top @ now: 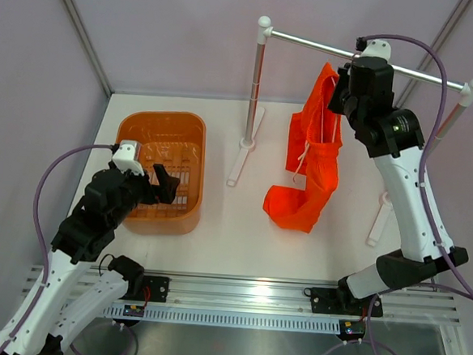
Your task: Remove the shorts from the hanger
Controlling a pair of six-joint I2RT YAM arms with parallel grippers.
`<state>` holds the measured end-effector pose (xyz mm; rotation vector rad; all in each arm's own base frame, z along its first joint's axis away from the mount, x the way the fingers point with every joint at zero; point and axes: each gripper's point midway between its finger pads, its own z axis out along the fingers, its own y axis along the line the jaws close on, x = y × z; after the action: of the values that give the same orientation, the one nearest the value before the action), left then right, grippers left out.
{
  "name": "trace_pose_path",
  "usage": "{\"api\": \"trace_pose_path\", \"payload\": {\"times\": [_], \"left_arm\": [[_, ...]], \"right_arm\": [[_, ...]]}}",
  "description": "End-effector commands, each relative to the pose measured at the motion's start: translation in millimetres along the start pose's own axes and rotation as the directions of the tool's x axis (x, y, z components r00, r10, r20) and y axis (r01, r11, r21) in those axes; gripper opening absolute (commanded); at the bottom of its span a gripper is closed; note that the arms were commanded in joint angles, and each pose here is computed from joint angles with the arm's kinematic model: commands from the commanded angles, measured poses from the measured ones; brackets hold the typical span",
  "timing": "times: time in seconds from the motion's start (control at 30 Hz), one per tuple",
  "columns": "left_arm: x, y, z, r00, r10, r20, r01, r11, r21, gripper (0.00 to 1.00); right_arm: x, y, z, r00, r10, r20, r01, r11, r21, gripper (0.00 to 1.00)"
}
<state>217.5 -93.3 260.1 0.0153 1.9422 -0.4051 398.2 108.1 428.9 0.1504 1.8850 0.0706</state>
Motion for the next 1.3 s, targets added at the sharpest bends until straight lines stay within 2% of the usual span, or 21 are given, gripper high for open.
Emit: {"api": "trace_pose_path", "payload": {"times": [0.0, 0.2, 0.4, 0.47, 0.5, 0.53, 0.57, 0.6, 0.73, 1.0, 1.27], "left_arm": [[-18, -19, 2, 0.999, 0.018, 0.047, -0.022, 0.996, 0.088, 0.99], [-32, -40, 5, 0.999, 0.002, 0.04, -0.009, 0.985, 0.174, 0.99], [-75, -81, 2, 0.996, -0.05, 0.08, 0.023, 0.951, 0.308, 0.98], [-81, -107, 15, 0.997, -0.042, 0.059, 0.02, 0.942, 0.335, 0.98], [-88, -120, 6, 0.997, -0.04, 0.072, 0.009, 0.926, 0.378, 0.98], [-87, -126, 21, 0.998, -0.025, 0.059, 0.004, 0.939, 0.343, 0.98], [-101, -137, 19, 0.996, -0.028, 0.086, -0.004, 0.937, 0.35, 0.98], [-100, -157, 18, 0.996, -0.014, 0.083, -0.019, 0.923, 0.385, 0.98], [-111, -192, 37, 0.996, -0.009, 0.083, -0.024, 0.923, 0.383, 0.98], [-98, -245, 83, 0.999, 0.019, 0.033, -0.03, 0.926, 0.376, 0.96], [-74, -255, 111, 0.998, 0.06, -0.015, -0.052, 0.946, 0.32, 0.91]], "right_arm": [[-14, 6, -36, 0.997, 0.06, 0.045, -0.055, 0.993, -0.105, 0.0], [15, 4, -60, 0.998, 0.066, -0.017, -0.068, 0.983, -0.173, 0.0], [41, 13, -85, 0.996, 0.067, -0.066, -0.082, 0.962, -0.262, 0.0], [48, 18, -91, 0.995, 0.064, -0.075, -0.083, 0.957, -0.279, 0.0], [50, 20, -92, 0.995, 0.063, -0.077, -0.083, 0.955, -0.285, 0.0], [54, 23, -93, 0.995, 0.061, -0.085, -0.083, 0.953, -0.291, 0.0], [63, 29, -94, 0.993, 0.053, -0.106, -0.083, 0.948, -0.306, 0.0], [65, 33, -95, 0.993, 0.053, -0.108, -0.085, 0.945, -0.316, 0.0], [83, 42, -98, 0.99, 0.047, -0.136, -0.09, 0.941, -0.325, 0.0], [99, 64, -111, 0.988, 0.025, -0.152, -0.077, 0.936, -0.345, 0.0], [97, 70, -117, 0.989, 0.024, -0.147, -0.075, 0.933, -0.352, 0.0]]}}
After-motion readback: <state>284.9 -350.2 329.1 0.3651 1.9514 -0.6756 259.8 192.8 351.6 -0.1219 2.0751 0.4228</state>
